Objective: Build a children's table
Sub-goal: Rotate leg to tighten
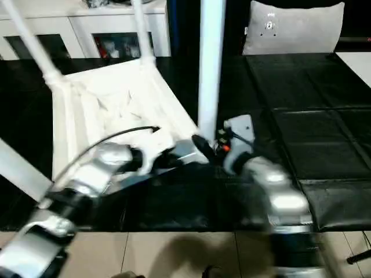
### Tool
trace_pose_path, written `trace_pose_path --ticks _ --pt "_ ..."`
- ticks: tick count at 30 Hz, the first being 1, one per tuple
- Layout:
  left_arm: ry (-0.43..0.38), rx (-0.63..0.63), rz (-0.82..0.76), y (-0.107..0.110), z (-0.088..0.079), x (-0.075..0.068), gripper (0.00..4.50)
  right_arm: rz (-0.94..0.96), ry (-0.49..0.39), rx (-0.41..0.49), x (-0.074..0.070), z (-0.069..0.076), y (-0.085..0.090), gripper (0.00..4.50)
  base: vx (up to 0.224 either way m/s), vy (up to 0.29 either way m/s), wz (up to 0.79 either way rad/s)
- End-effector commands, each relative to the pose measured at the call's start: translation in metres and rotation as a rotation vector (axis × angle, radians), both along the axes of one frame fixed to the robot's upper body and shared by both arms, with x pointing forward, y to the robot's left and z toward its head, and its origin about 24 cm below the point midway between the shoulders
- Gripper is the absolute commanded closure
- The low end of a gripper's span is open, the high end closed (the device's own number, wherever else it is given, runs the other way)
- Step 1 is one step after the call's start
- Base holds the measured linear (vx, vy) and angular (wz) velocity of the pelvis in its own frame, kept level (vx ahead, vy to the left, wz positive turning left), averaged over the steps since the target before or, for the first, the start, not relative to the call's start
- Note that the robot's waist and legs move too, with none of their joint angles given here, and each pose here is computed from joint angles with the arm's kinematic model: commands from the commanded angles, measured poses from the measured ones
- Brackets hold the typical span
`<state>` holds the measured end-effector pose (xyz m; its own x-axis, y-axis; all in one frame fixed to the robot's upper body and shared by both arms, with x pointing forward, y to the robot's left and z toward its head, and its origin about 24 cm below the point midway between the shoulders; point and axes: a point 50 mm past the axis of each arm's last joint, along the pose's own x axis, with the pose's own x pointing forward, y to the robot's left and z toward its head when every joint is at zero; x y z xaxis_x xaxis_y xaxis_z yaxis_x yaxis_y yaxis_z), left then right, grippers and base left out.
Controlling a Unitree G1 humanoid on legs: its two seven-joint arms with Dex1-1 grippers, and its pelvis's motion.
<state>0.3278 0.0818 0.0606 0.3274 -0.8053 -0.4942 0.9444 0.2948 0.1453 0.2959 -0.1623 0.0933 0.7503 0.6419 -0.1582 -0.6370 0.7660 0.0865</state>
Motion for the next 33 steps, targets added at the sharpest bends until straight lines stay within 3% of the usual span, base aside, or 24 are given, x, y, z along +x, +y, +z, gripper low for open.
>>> trace_pose_path --ticks 1,8,12,13,16,17,22,33 --pt "-0.068 -0.016 -0.125 -0.005 0.015 -0.003 4.5 0.105 -0.038 0.001 -0.005 0.009 0.0 0.45 0.0 0.0 0.0" --pt "-0.026 0.078 -0.417 0.016 0.011 -0.017 4.5 0.495 0.0 -0.114 -0.023 0.013 -0.018 0.29 0.0 0.0 0.0" --pt "-0.008 0.103 -0.514 0.019 0.011 -0.022 4.5 0.629 0.022 -0.143 -0.027 0.011 -0.018 0.29 0.0 0.0 0.0" --pt "-0.006 0.111 -0.534 0.019 0.011 -0.022 4.5 0.655 0.029 -0.149 -0.027 0.011 -0.018 0.56 0.0 0.0 0.0" --pt "-0.007 0.132 -0.576 0.019 0.012 -0.023 4.5 0.713 0.048 -0.162 -0.029 0.009 -0.016 0.69 0.0 0.0 0.0" --pt "-0.01 0.139 -0.6 0.018 0.013 -0.023 4.5 0.742 0.065 -0.162 -0.028 0.006 -0.014 0.99 0.0 0.0 0.0" --pt "-0.02 0.149 -0.635 0.016 0.014 -0.023 4.5 0.792 0.091 -0.174 -0.028 0.0 -0.011 1.3 0.0 0.0 0.0" --pt "-0.008 0.131 -0.614 0.019 0.012 -0.02 4.5 0.853 0.147 -0.1 -0.033 -0.001 -0.009 2.28 0.0 0.0 0.0"
